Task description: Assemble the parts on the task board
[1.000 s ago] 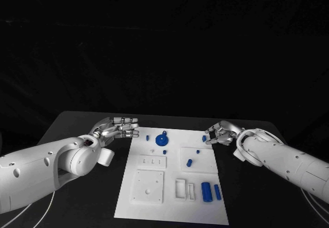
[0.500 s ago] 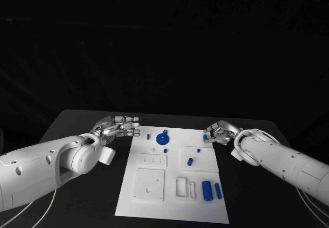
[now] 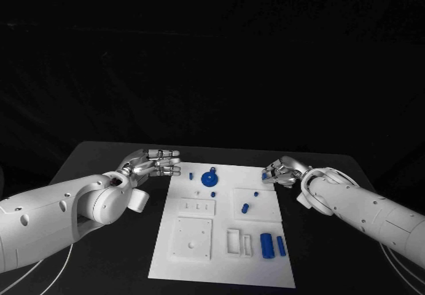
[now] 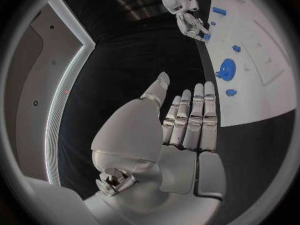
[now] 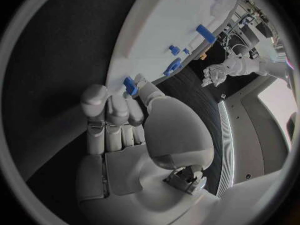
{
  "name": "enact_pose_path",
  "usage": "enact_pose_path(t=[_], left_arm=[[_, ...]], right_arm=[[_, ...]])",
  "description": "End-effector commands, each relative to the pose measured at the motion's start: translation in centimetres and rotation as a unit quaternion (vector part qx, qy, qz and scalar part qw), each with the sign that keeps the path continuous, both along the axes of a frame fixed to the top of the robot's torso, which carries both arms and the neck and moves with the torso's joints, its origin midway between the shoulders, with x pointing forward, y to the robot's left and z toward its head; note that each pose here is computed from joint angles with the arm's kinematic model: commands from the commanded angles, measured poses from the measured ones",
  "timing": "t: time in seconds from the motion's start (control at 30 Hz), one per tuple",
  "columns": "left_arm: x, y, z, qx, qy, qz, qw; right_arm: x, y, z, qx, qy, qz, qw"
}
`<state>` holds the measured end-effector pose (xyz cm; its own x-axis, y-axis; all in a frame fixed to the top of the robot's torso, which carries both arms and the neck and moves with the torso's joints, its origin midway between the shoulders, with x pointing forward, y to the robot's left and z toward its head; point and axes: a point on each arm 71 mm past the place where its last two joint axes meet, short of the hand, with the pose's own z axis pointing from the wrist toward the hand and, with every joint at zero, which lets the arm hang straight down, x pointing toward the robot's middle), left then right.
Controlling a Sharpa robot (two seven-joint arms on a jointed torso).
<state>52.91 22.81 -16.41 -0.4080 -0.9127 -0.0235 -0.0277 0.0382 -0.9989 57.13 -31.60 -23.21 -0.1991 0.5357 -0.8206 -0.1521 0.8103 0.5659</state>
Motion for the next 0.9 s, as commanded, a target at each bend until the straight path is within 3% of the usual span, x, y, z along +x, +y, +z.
enact_pose_path(t=[0.03,0.9], left_arm=[[-0.02,-0.18,0.05,-0.001,-0.002,-0.006,1.0],[-0.01,-0.17,-0.01,0.001,0.001,-0.004,1.0]], right_arm=[[-0.02,0.09,-0.03,0.003,-0.001,0.003,1.0],[-0.11,0.3,-0.6,0.0,-0.005,-0.007,1.0]])
